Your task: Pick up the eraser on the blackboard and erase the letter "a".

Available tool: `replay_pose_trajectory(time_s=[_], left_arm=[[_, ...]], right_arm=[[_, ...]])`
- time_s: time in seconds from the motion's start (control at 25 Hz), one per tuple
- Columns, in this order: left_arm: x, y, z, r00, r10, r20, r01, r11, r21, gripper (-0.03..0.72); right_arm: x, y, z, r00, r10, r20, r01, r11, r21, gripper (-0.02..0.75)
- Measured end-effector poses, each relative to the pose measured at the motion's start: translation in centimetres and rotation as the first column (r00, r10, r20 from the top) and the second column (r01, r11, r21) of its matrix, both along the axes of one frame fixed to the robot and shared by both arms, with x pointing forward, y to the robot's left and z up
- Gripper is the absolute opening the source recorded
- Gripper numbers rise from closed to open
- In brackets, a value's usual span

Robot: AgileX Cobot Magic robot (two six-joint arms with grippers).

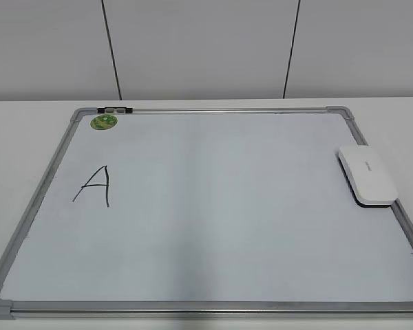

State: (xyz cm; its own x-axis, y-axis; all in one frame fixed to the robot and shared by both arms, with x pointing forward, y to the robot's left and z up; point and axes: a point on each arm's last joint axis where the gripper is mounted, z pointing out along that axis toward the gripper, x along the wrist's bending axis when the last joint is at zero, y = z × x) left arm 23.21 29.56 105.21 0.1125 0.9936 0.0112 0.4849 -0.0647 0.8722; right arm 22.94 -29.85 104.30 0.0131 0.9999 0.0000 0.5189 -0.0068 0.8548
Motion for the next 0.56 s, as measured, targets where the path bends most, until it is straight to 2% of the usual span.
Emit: replay_pose_trajectory(time_s=[0.56], left_arm=[[0.0,0.0,0.0,1.0,0.0,0.0,0.0,1.0,0.0,0.478]], right_arm=[[0.0,0.0,0.0,1.0,0.0,0.0,0.0,1.0,0.0,0.587]])
